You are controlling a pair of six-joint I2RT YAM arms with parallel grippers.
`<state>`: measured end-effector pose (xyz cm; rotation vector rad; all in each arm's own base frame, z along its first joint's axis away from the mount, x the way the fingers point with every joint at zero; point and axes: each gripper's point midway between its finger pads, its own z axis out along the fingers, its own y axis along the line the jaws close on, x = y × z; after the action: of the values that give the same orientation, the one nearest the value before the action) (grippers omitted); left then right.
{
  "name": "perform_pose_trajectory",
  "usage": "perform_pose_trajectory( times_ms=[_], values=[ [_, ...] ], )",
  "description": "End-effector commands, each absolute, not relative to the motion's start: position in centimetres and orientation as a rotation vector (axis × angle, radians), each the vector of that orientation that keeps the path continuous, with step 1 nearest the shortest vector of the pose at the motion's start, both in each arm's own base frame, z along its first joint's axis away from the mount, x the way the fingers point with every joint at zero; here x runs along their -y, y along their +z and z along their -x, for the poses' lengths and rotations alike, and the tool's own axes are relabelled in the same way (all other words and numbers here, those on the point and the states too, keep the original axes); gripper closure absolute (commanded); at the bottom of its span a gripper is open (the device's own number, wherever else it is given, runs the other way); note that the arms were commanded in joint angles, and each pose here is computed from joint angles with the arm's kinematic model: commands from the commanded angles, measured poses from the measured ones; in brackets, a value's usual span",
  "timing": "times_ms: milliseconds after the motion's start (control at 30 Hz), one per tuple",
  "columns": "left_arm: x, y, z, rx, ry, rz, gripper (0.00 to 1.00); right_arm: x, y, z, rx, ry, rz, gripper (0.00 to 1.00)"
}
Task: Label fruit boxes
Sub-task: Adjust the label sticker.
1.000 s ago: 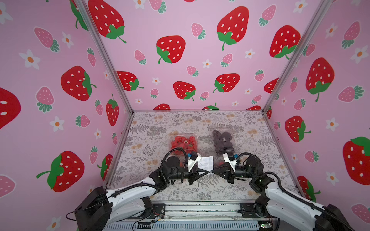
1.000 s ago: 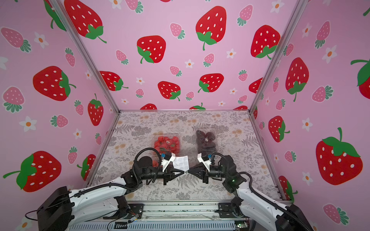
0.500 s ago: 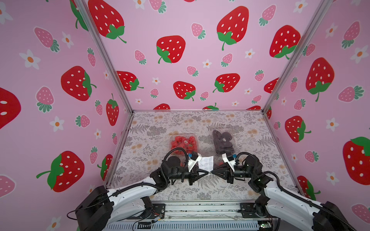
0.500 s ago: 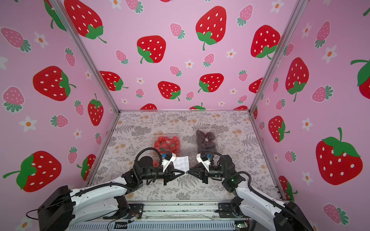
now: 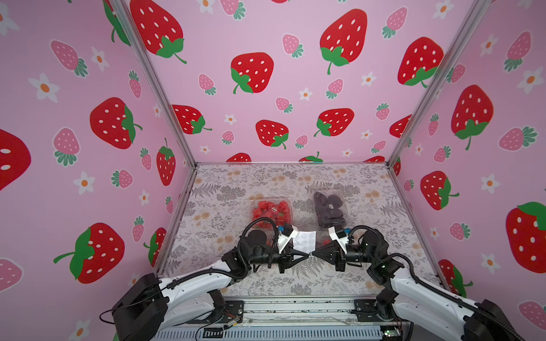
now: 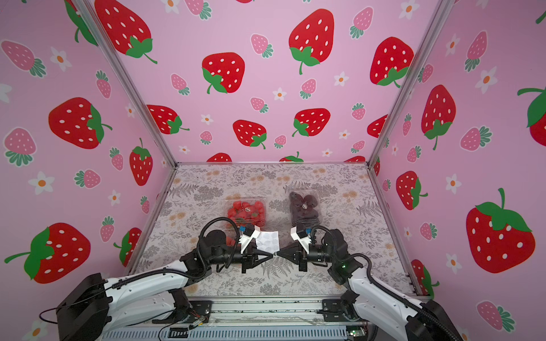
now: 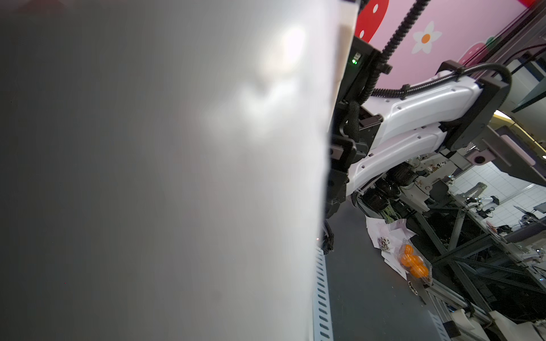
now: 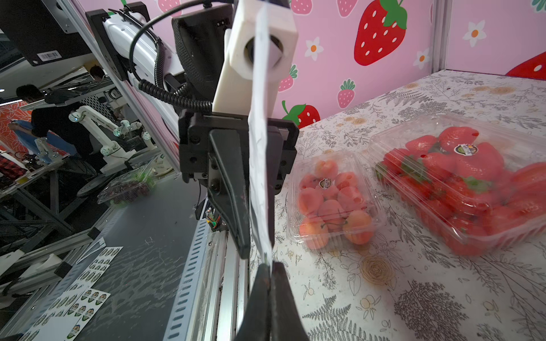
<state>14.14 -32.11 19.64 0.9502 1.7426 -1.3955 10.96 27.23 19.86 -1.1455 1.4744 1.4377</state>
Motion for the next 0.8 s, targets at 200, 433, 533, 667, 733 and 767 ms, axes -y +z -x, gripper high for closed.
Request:
perform_pose_trajectory(
  times_ms=[200, 433, 533, 667, 733, 767],
  values=[
    [33.0, 22.1, -14.4, -1.650, -1.425, -0.980, 1.00, -27.2, 19.9, -10.8, -1.446, 1.421, 1.163, 1.00],
    [33.9, 22.5, -14.5, -1.618, -1.471, -0.986, 1.00, -27.8, 20.0, -10.7, -1.444, 1.432, 1.179, 1.00],
    [34.2, 22.5, -15.1, -1.618, -1.460, -0.974, 1.00, -28.2, 19.6, -10.4, -1.457, 1.465, 1.193, 1.00],
    [33.8, 22.2, -15.7, -1.630, -1.449, -0.945, 1.00, -27.8, 19.6, -9.8, -1.438, 1.479, 1.208, 1.00],
    [33.4, 22.0, -15.9, -1.640, -1.438, -0.933, 1.00, -27.5, 20.3, -9.5, -1.404, 1.466, 1.203, 1.00],
    [33.3, 21.8, -16.0, -1.648, -1.427, -0.925, 1.00, -27.4, 20.5, -9.3, -1.396, 1.470, 1.205, 1.00]
  ],
)
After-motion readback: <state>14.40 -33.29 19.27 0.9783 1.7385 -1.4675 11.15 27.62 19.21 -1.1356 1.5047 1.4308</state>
